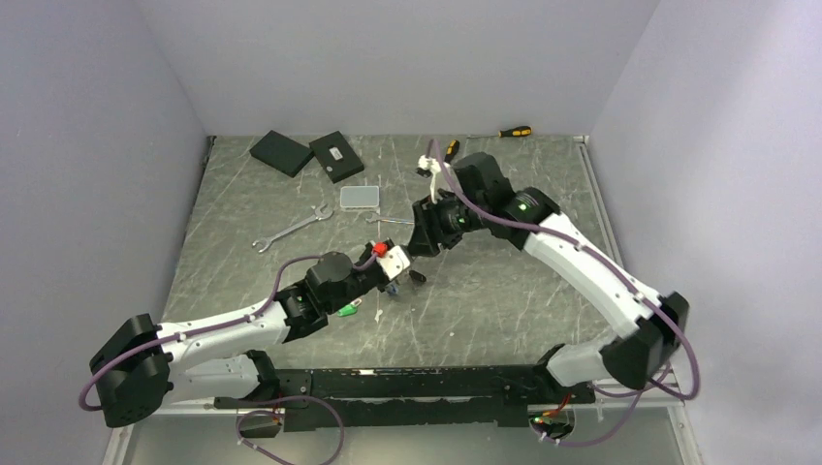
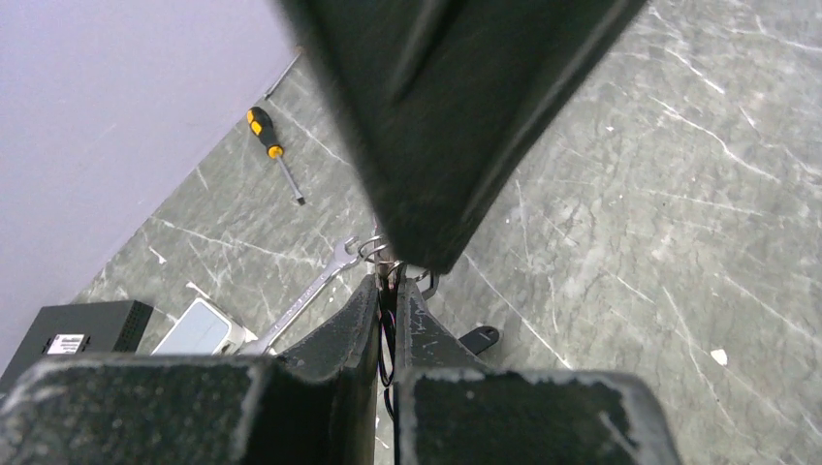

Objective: Put the keys on the keyring

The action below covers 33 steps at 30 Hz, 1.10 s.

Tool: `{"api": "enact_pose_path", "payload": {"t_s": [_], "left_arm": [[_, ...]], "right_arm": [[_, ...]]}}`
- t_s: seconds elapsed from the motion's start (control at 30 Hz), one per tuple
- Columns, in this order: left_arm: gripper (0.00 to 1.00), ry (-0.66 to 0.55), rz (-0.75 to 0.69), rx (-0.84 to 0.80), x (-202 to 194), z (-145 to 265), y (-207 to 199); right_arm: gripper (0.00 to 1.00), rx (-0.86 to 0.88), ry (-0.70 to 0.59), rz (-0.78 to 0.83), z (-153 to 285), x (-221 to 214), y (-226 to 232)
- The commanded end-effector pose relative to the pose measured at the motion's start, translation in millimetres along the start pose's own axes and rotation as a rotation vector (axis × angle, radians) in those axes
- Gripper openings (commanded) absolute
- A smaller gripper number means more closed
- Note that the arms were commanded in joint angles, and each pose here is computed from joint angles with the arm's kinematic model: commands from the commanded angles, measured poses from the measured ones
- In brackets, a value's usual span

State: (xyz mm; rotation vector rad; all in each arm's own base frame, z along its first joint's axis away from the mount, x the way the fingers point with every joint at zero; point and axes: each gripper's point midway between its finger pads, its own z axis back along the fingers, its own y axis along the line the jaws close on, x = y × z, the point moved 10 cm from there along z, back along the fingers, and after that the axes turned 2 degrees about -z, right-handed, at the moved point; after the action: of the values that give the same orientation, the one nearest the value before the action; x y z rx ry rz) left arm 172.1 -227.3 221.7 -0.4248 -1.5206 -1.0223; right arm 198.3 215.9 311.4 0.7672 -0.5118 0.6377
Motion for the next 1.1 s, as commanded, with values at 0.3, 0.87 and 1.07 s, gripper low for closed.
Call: {"api": "enact_pose_path", "payload": {"t_s": [0.3,0.87,1.07], "left_arm": [[0.0,-0.146,0.21,0.138,49,-5,18],[0.0,-0.117,0.261,0.082,60,-9,16],[0.0,-0.118,0.26,0.07,60,-12,15]], "right_arm": [[0.49,-0.05,-0.42,0.159,23,-1,5],[0.38,-0.037,-0.546,0.459,25,-10,5],[0.37,-0.066,-0.527,0.464,21,-8,4]]}}
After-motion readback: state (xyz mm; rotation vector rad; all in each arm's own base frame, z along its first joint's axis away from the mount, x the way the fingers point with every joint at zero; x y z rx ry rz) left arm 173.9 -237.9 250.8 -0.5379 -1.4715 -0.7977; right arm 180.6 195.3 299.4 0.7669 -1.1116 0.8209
